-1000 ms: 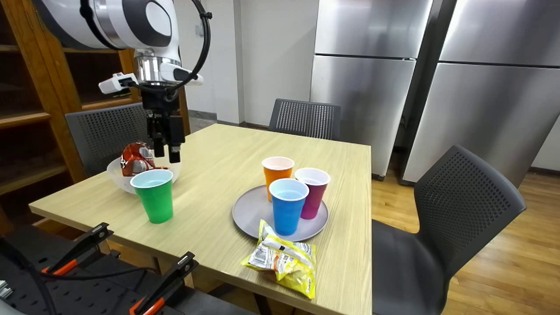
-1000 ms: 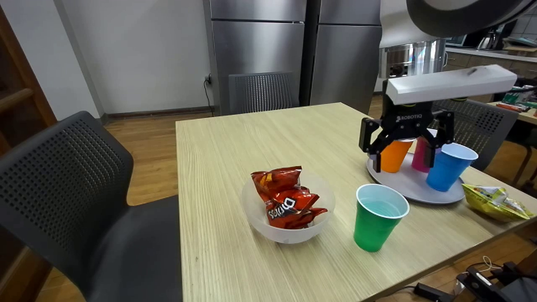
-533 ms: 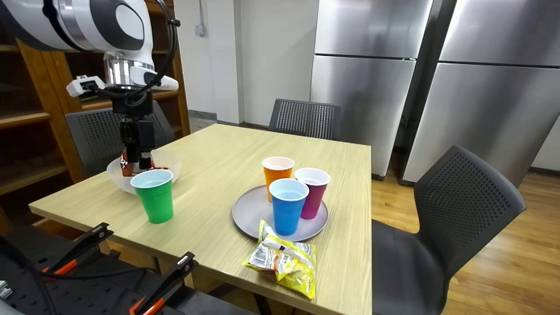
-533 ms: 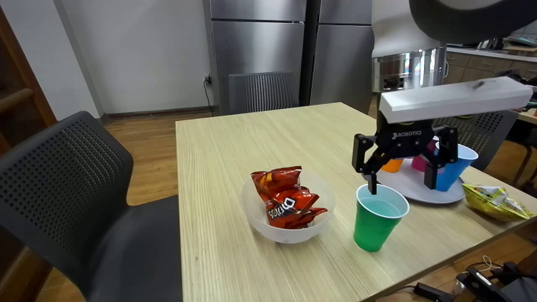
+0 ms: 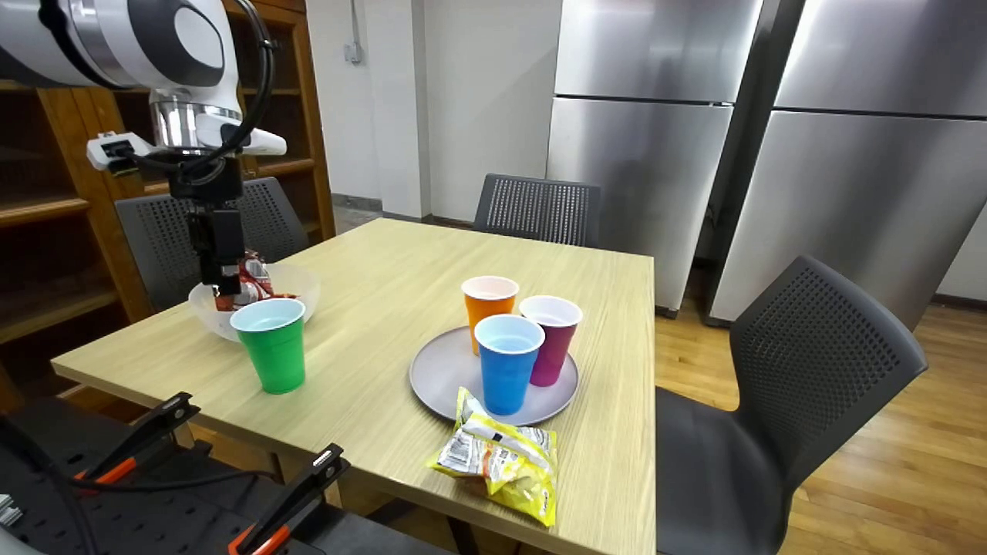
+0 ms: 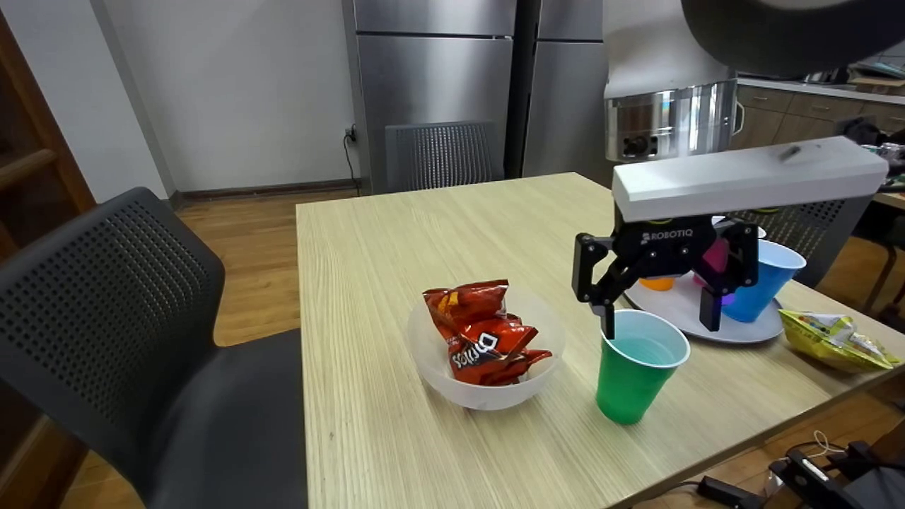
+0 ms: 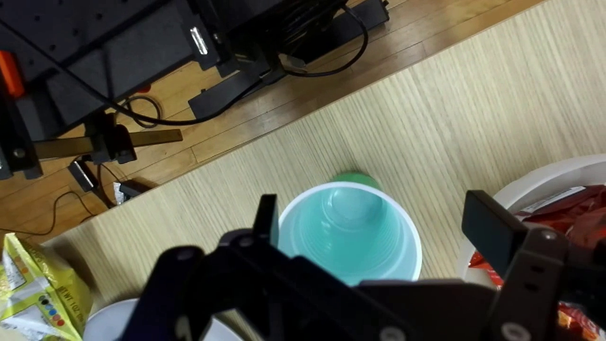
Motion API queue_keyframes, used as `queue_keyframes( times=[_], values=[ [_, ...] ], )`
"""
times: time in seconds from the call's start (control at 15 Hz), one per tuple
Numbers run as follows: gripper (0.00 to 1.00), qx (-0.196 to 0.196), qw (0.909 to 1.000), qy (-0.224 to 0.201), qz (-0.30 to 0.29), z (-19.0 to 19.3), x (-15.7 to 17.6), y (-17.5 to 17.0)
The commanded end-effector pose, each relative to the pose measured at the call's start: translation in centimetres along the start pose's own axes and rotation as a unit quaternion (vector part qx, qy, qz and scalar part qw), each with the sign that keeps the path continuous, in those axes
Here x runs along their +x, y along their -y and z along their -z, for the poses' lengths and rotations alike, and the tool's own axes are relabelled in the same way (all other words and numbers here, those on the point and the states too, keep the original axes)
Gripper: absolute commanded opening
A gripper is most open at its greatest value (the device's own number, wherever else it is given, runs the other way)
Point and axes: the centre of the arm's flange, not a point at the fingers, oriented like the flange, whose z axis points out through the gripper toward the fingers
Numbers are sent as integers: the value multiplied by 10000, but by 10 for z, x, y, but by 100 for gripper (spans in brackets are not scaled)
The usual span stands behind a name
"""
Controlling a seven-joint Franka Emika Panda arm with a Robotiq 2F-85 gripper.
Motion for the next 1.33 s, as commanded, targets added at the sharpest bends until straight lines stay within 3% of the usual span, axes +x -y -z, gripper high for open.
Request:
queue_keyframes(
  times=[0.0, 1.2, 1.27],
  values=[
    [100, -5, 9998, -157, -154, -2, 8, 13],
    [100, 69, 9994, 167, -294, -44, 59, 51],
    [79, 91, 9994, 173, -296, -46, 61, 52]
  ],
)
